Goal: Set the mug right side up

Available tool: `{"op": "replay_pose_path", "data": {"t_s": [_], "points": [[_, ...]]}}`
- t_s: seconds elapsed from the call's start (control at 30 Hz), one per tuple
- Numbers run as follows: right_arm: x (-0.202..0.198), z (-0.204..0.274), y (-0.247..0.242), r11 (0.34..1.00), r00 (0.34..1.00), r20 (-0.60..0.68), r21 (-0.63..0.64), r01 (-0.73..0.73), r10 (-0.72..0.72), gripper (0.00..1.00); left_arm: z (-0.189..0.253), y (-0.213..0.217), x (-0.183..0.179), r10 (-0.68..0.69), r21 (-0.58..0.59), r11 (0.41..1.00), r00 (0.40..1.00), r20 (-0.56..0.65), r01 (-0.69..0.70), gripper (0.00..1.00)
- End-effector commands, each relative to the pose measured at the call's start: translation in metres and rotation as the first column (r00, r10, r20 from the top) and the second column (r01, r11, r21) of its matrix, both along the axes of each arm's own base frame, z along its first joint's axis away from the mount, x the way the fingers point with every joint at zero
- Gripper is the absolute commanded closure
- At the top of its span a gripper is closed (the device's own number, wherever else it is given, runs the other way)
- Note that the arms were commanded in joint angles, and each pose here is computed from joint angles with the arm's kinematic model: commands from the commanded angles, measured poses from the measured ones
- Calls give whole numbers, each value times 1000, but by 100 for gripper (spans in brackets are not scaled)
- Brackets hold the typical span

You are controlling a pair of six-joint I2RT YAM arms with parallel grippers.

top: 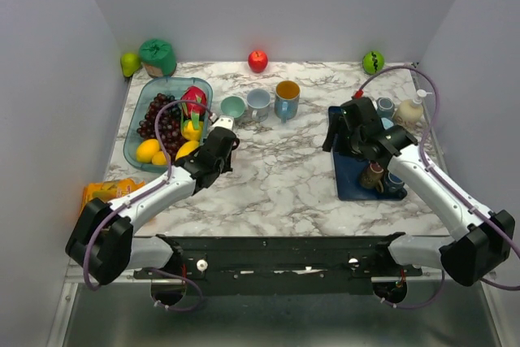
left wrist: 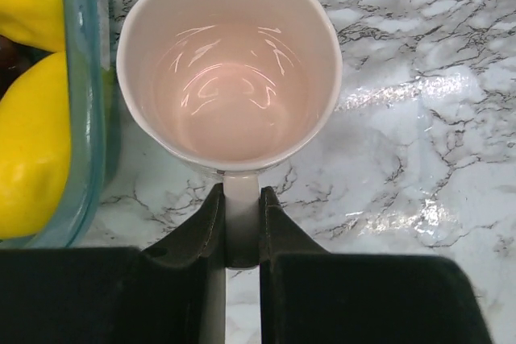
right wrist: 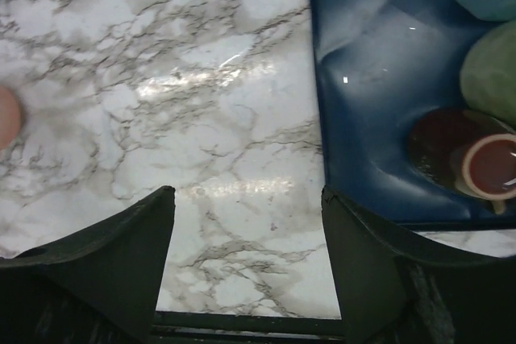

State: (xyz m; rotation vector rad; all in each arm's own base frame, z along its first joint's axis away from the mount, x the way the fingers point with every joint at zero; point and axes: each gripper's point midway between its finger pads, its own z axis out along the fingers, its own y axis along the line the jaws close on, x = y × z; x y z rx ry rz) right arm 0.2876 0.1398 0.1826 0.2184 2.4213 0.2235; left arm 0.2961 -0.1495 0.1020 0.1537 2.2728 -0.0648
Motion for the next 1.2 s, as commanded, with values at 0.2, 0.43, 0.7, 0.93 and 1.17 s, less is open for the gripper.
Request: {"op": "replay_pose_path", "data": {"t_s": [0.2,0.43,0.7,0.93,1.17], "points": [[-20,-4,-64,978,983,-4,-100,181,-183,18,-13,-11,42,97,-118,989,995,36,-92,100],[-31,-4,-84,957,968,-21,-156,243,-249,15,-15,-3,37,139,-120,983,990,14,-136,58],[-55,-22,-110,907,927,-83,-256,335,-366,10,18,-4,33,131,-168,979,990,58,-119,30],[-70,-52,-120,884,906,-134,-315,346,-402,4,54,-7,18,102,-252,965,991,84,-78,19],[-59,-74,-120,887,911,-147,-330,323,-386,2,86,-16,-3,24,-342,939,993,117,17,4]]}}
